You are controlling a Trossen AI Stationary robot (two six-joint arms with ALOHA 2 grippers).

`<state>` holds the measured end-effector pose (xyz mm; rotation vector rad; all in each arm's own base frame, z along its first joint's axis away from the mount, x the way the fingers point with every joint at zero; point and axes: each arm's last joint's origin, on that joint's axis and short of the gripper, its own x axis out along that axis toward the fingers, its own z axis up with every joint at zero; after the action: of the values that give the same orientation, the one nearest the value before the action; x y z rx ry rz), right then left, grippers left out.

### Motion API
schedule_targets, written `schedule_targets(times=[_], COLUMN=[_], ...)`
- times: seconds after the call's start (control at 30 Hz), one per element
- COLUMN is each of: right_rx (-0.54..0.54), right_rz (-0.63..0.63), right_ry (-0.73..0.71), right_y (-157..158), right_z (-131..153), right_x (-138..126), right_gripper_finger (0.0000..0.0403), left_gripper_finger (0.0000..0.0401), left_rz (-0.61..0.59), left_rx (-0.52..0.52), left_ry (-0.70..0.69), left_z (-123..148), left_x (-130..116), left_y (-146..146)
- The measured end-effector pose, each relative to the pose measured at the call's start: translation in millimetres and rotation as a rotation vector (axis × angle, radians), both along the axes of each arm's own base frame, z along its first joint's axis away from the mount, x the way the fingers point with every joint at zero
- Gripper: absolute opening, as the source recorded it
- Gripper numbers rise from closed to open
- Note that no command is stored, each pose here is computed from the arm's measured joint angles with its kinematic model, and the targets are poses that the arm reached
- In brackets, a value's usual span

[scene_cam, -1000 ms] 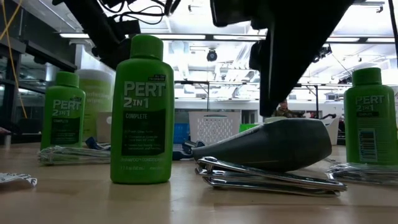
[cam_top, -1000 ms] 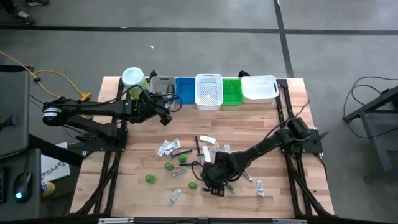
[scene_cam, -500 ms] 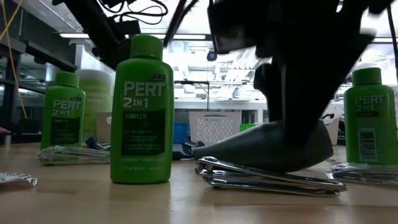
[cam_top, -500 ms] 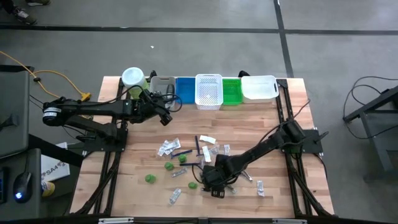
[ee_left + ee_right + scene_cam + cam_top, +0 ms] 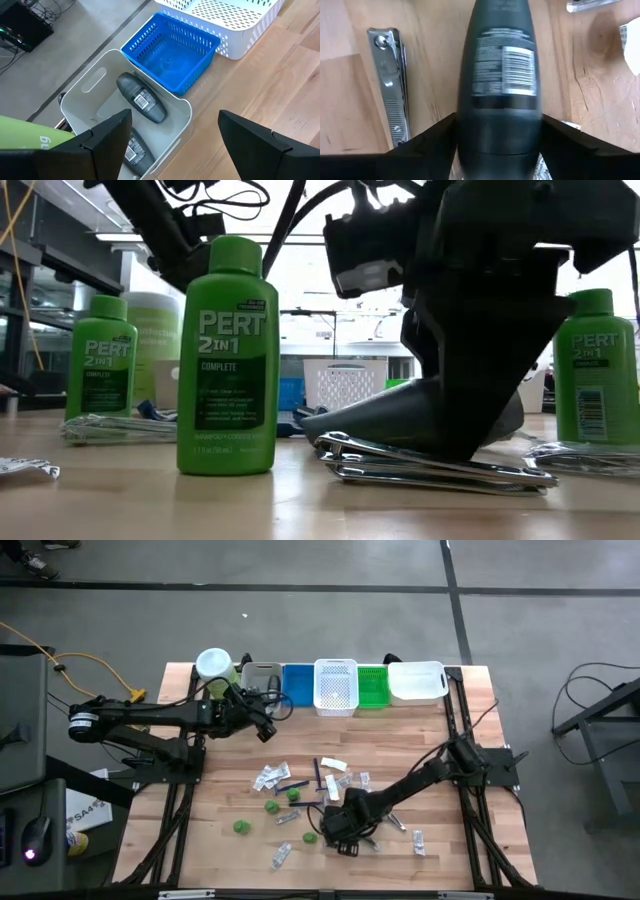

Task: Pick & Place Travel size toiletries
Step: Put the gray deodorant into the gray bin

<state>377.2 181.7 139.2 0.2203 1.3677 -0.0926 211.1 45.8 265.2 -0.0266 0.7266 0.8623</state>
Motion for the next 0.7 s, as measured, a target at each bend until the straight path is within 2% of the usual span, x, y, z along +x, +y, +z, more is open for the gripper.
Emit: schedule_targets(times=[0.13,0.3,0.47,0.57,0.7], right_rx=[0.001,0.014,0.022,-0.024,-0.179], right_rz=[-0.003,-0.042,-0.080,-0.089,-0.081], right_ry=[0.006,0.010,0.034,0.032,0.051], right_y=[-0.4,-1.1,-6.4,-12.8,-26.5], right_z=[-0.3,0.8,14.0,37.2,59.5], right_x=[-0.3,-0.4,-6.4,-16.3,-32.0], right_gripper_finger=[0.0197,0.0196,0.0196,0.0196,0.0196], left_gripper_finger=[0.0296,0.0296,0.0296,0.0296,0.0296], left_rz=[0.000,0.000,0.000,0.002,-0.026], left_rx=[-0.001,-0.002,-0.002,0.004,0.033], left_ry=[0.010,0.014,0.014,0.005,0.005], left_z=[-0.7,-0.9,-0.9,-2.0,-13.4], left_x=[-0.6,-0.9,-0.9,-0.3,1.2], left_y=[0.0,-0.1,-0.1,0.1,0.5])
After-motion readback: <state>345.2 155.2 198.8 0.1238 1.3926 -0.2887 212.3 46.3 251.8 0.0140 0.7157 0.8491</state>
